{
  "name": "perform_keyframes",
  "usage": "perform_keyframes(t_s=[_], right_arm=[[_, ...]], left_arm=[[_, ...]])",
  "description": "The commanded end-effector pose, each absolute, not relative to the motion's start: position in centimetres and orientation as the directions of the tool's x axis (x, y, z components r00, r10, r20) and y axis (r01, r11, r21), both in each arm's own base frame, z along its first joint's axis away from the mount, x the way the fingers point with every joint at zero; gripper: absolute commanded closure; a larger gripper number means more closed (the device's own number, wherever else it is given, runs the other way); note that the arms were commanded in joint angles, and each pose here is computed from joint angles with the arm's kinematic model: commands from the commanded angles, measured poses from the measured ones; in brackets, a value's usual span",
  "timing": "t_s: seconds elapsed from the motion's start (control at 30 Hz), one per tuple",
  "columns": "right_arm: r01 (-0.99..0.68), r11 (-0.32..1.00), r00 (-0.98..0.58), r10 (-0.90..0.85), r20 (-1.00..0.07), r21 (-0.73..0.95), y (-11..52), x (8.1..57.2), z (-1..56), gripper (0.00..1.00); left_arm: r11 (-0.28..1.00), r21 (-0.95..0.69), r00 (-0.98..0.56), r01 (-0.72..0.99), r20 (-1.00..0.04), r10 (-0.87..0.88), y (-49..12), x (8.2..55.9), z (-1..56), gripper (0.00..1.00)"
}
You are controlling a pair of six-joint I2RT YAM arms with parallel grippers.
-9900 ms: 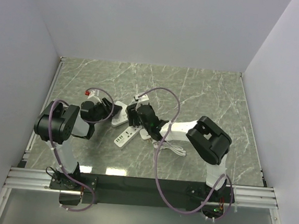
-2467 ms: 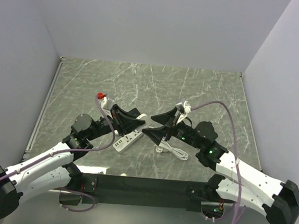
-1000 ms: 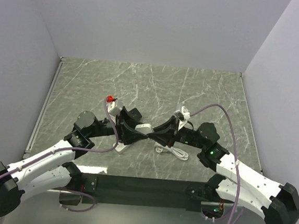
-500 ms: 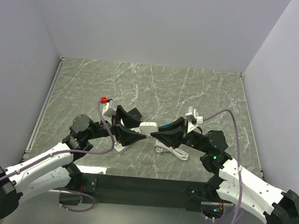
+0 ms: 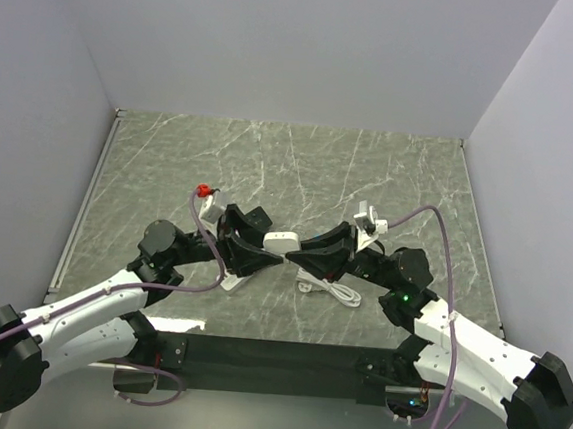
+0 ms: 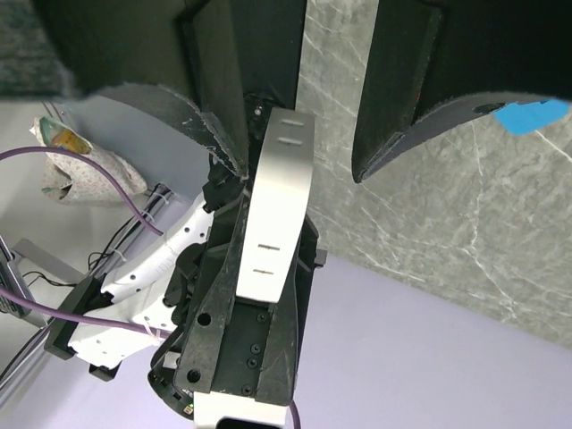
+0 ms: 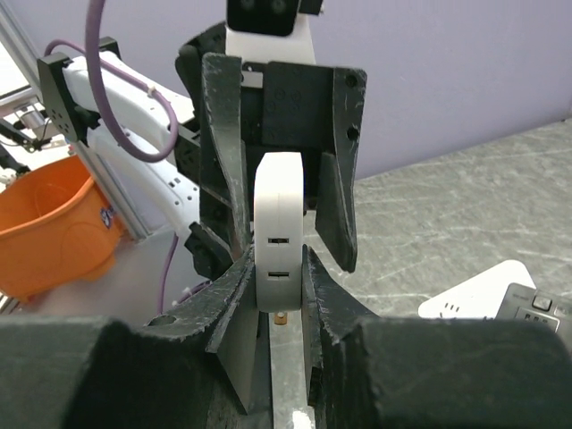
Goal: Insert the plug
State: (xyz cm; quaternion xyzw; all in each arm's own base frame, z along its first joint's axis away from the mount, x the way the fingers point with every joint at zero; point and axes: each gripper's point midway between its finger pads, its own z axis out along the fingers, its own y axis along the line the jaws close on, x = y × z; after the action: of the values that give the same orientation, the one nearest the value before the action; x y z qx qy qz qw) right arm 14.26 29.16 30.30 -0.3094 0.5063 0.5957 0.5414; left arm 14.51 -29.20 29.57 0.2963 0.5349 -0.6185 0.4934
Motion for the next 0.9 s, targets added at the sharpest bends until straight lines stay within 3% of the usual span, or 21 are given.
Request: perform_keyframes(t_s=[0.0, 0.07, 0.17, 0.23, 0.33, 0.47, 0.57, 0.63, 0.67, 0.73, 0.87], right_arm=[[-0.973, 0.088, -0.163, 0.401, -0.901, 0.215, 28.6, 14.0, 32.6, 1.00], [-0.972, 0.084, -0.168, 0.396, -0.903, 0.218, 28.7, 14.0, 32.5, 1.00], [-0.972, 0.081, -0.172, 0.390, -0.904, 0.220, 28.9, 14.1, 32.3, 1.00], [-0.971, 0.079, -0.182, 0.379, -0.908, 0.228, 29.1, 14.1, 31.9, 1.00], [-0.967, 0.086, -0.196, 0.351, -0.915, 0.241, 29.4, 14.4, 31.1, 1.00], [-0.954, 0.121, -0.225, 0.308, -0.924, 0.273, 29.8, 15.1, 29.7, 0.97], [-0.943, 0.166, -0.231, 0.291, -0.928, 0.287, 29.4, 15.4, 28.9, 0.86], [-0.941, 0.192, -0.218, 0.291, -0.932, 0.280, 28.9, 15.5, 29.0, 0.68], [-0.936, 0.199, -0.232, 0.267, -0.935, 0.289, 28.8, 15.4, 28.5, 0.52], [-0.934, 0.212, -0.235, 0.242, -0.941, 0.288, 28.5, 15.3, 28.1, 0.34], [-0.932, 0.231, -0.225, 0.235, -0.945, 0.280, 27.7, 14.8, 28.1, 0.17]], left_arm=[[0.013, -0.329, -0.308, 0.944, -0.898, -0.314, -29.2, 13.6, 30.7, 0.45], [0.009, -0.326, -0.307, 0.945, -0.899, -0.314, -29.2, 13.6, 30.7, 0.48], [0.005, -0.324, -0.306, 0.946, -0.899, -0.314, -29.3, 13.6, 30.7, 0.66], [0.005, -0.320, -0.302, 0.947, -0.899, -0.318, -29.3, 13.6, 30.9, 0.74], [-0.005, -0.311, -0.295, 0.950, -0.898, -0.325, -29.3, 13.5, 31.1, 0.96], [-0.009, -0.305, -0.293, 0.952, -0.906, -0.305, -29.4, 13.4, 30.4, 0.99], [0.012, -0.286, -0.271, 0.958, -0.920, -0.282, -29.4, 13.6, 29.5, 0.99], [0.012, -0.266, -0.254, 0.964, -0.931, -0.262, -29.5, 13.5, 29.0, 0.99], [0.008, -0.258, -0.247, 0.966, -0.934, -0.256, -29.5, 13.4, 29.0, 0.99], [0.002, -0.241, -0.234, 0.970, -0.943, -0.237, -29.6, 13.3, 28.7, 0.99], [-0.017, -0.227, -0.226, 0.974, -0.954, -0.195, -29.9, 13.1, 27.9, 0.99]])
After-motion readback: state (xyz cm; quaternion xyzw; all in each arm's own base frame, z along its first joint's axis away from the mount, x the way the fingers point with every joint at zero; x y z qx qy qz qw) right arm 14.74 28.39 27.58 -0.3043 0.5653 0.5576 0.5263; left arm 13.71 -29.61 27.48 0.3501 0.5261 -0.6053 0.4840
